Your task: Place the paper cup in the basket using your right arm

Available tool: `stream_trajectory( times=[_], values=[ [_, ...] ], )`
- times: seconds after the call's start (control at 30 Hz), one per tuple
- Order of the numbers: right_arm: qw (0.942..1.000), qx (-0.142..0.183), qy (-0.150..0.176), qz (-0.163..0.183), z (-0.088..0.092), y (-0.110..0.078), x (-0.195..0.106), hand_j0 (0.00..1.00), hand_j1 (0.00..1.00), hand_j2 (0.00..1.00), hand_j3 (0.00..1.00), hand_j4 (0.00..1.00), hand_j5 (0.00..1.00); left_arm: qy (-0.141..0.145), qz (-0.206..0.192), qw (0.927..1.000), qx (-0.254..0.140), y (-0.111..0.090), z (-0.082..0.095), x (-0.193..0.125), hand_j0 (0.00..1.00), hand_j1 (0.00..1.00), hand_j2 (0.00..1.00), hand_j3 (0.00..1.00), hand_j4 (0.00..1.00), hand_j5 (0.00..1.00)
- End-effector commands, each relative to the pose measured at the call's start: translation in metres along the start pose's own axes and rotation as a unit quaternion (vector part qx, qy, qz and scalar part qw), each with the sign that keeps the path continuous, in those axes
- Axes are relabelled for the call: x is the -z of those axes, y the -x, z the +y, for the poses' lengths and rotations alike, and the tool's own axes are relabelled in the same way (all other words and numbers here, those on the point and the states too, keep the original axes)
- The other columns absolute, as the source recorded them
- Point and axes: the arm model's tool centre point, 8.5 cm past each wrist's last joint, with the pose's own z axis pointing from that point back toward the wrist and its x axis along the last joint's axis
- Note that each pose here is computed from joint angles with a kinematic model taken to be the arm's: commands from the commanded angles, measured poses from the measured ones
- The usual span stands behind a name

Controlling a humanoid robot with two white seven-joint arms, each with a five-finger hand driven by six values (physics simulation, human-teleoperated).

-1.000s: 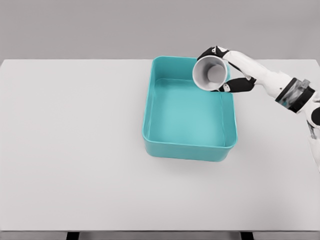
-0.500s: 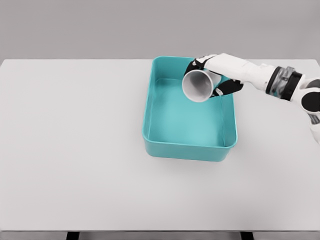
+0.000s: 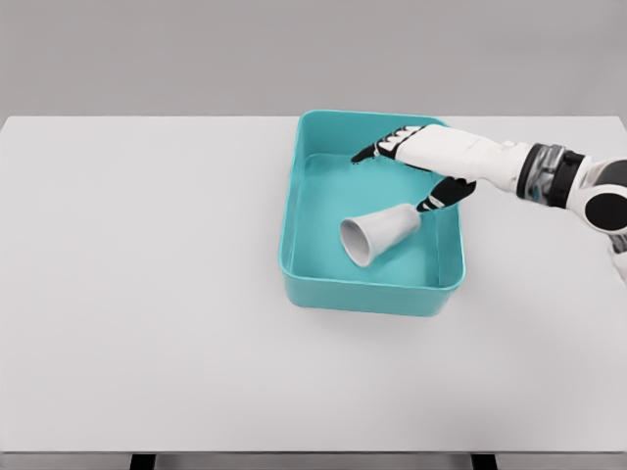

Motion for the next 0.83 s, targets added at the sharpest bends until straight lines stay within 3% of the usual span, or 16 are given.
stream_trajectory(
  times=[0.0, 0.1, 0.17, 0.2, 0.23, 0.3, 0.33, 0.6, 0.8],
  values=[
    [0.9986, 0.006, 0.052, -0.006, -0.03, -0.001, -0.019, 1.0, 1.0, 1.0, 1.0, 1.0, 1.0, 0.0, 0.0, 1.0, 0.0, 0.0, 0.0, 0.0, 1.0, 1.0, 1.0, 1.0, 1.0, 1.0],
    [0.9912, 0.078, 0.105, -0.019, -0.044, 0.013, -0.053, 1.0, 1.0, 1.0, 1.0, 1.0, 1.0, 0.0, 0.0, 1.0, 0.0, 0.0, 0.0, 0.0, 1.0, 1.0, 1.0, 1.0, 1.0, 1.0],
    [0.978, 0.15, 0.143, -0.023, -0.036, 0.023, -0.078, 1.0, 1.0, 1.0, 1.0, 1.0, 1.0, 0.0, 0.0, 1.0, 0.0, 0.0, 0.0, 0.0, 1.0, 1.0, 1.0, 1.0, 1.0, 1.0],
    [0.9681, 0.188, 0.165, -0.018, -0.025, 0.031, -0.095, 1.0, 1.0, 1.0, 1.0, 1.0, 1.0, 0.0, 0.0, 1.0, 0.0, 0.0, 0.0, 0.0, 1.0, 1.0, 1.0, 1.0, 1.0, 1.0],
    [0.9604, 0.212, 0.181, -0.013, -0.016, 0.037, -0.109, 1.0, 1.0, 1.0, 1.0, 1.0, 1.0, 0.0, 0.0, 1.0, 0.0, 0.0, 0.0, 0.0, 1.0, 1.0, 1.0, 1.0, 1.0, 1.0],
    [0.9398, 0.267, 0.213, -0.017, -0.001, 0.044, -0.134, 1.0, 1.0, 1.0, 1.0, 1.0, 1.0, 0.0, 0.0, 1.0, 0.0, 0.0, 0.0, 0.0, 1.0, 1.0, 1.0, 1.0, 1.0, 1.0],
    [0.9343, 0.283, 0.216, -0.014, 0.009, 0.046, -0.139, 1.0, 1.0, 1.0, 1.0, 1.0, 1.0, 0.0, 0.0, 1.0, 0.0, 0.0, 0.0, 0.0, 1.0, 1.0, 1.0, 1.0, 1.0, 1.0],
    [0.9267, 0.316, 0.204, -0.008, 0.041, 0.045, -0.136, 1.0, 1.0, 1.0, 1.0, 1.0, 1.0, 0.0, 0.0, 1.0, 0.0, 0.0, 0.0, 0.0, 1.0, 1.0, 1.0, 1.0, 1.0, 1.0],
    [0.9236, 0.324, 0.204, -0.007, 0.046, 0.045, -0.134, 1.0, 1.0, 1.0, 1.0, 1.0, 1.0, 0.0, -0.004, 1.0, -0.001, -0.001, 0.0, 0.0, 1.0, 1.0, 1.0, 1.0, 1.0, 1.0]
  ],
)
